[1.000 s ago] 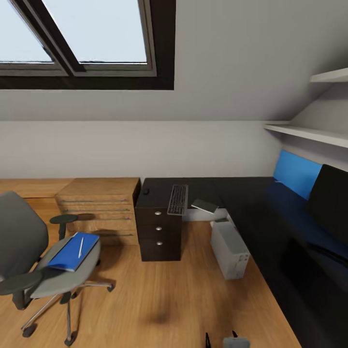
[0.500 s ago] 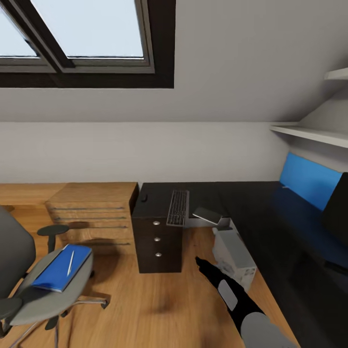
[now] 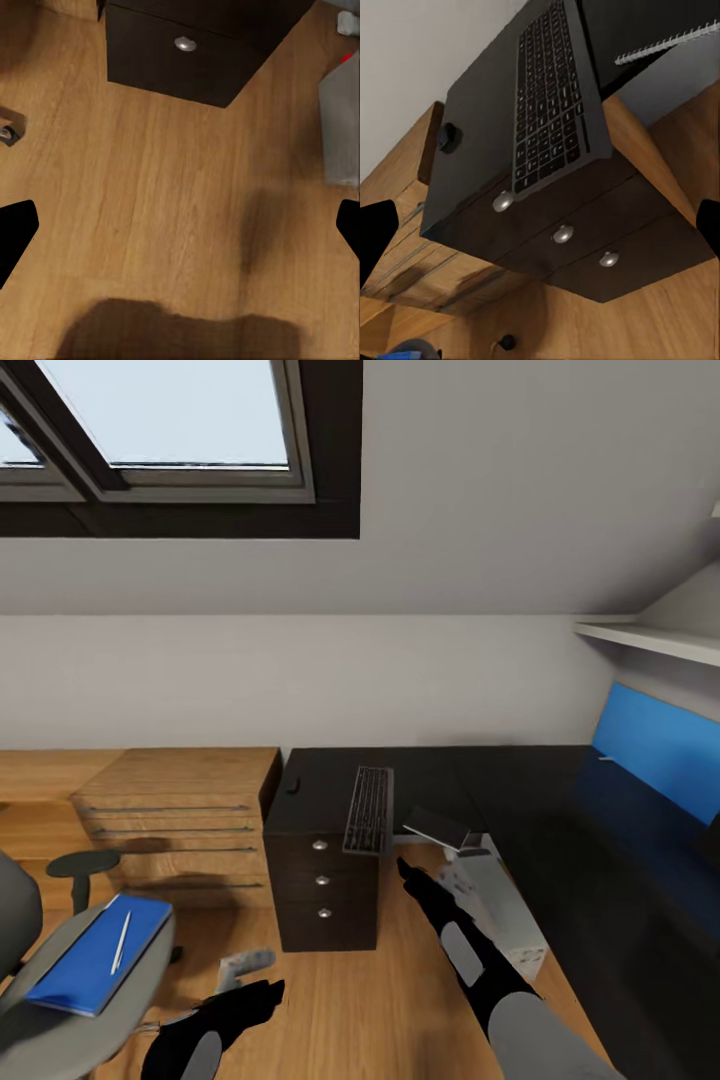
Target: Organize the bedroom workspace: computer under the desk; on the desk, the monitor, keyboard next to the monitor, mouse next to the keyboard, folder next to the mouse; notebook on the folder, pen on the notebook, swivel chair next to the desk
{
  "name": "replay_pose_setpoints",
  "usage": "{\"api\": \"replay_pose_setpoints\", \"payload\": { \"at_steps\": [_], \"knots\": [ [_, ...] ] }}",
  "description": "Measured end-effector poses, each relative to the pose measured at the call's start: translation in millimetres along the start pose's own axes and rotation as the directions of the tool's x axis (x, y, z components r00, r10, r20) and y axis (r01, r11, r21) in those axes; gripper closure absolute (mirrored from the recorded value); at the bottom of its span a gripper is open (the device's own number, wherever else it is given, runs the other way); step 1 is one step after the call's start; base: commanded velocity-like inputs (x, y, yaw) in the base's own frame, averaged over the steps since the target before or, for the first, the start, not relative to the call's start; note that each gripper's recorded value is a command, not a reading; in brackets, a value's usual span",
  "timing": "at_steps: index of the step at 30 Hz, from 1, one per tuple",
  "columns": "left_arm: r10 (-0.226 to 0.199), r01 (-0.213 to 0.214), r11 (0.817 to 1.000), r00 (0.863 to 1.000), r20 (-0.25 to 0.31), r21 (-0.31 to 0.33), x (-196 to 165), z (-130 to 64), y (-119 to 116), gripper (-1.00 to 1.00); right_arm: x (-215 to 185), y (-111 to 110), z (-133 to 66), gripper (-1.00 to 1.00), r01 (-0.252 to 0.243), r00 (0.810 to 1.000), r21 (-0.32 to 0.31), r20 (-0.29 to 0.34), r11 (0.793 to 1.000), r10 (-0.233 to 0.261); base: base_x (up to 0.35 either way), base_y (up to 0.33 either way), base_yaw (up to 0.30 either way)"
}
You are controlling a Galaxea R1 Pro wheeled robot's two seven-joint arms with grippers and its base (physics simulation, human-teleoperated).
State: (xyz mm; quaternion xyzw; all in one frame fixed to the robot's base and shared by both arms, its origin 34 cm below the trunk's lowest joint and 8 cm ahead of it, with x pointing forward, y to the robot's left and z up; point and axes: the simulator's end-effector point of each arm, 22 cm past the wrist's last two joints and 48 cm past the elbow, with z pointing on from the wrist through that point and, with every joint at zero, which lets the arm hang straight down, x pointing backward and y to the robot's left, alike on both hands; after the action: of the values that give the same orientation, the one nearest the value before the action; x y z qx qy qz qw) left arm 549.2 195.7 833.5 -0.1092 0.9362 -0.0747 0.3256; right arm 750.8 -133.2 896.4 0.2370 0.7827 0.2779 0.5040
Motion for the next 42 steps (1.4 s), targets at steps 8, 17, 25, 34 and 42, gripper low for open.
{"api": "replay_pose_setpoints", "payload": {
  "at_steps": [8, 17, 25, 34, 42],
  "knots": [
    [-0.014, 0.014, 1.000, 0.999, 0.045, 0.004, -28.4, -13.9, 5.1, -1.00, 41.1, -18.2, -3.9, -1.00, 0.014, 0.997, 0.050, -0.071, 0.999, -0.011, 0.087, 0.000, 0.000],
    [-0.052, 0.054, 0.998, 0.989, 0.136, -0.011, -62.4, -24.9, 17.1, -1.00, 54.0, -26.1, -1.2, -1.00, -0.393, 0.918, 0.056, -0.041, 0.918, 0.396, 0.005, 0.000, 0.000],
    [-0.056, 0.063, 0.997, 0.988, 0.141, -0.051, -53.9, -24.0, 27.6, -1.00, 72.3, -24.0, 0.6, -1.00, -0.494, 0.865, 0.025, -0.084, 0.869, 0.494, 0.000, 0.000, 0.000],
    [-0.055, 0.062, 0.997, 0.990, 0.132, -0.053, -45.4, -14.0, 29.9, -1.00, 87.5, -33.8, 3.2, -1.00, -0.498, 0.862, 0.029, -0.095, 0.867, 0.498, 0.000, 0.000, 0.000],
    [-0.065, 0.071, 0.997, 0.991, 0.121, -0.044, -35.7, -3.3, 25.0, -1.00, 97.9, -40.5, 6.3, -1.00, -0.501, 0.860, 0.025, -0.103, 0.865, 0.500, 0.000, 0.200, 0.000]
  ]
}}
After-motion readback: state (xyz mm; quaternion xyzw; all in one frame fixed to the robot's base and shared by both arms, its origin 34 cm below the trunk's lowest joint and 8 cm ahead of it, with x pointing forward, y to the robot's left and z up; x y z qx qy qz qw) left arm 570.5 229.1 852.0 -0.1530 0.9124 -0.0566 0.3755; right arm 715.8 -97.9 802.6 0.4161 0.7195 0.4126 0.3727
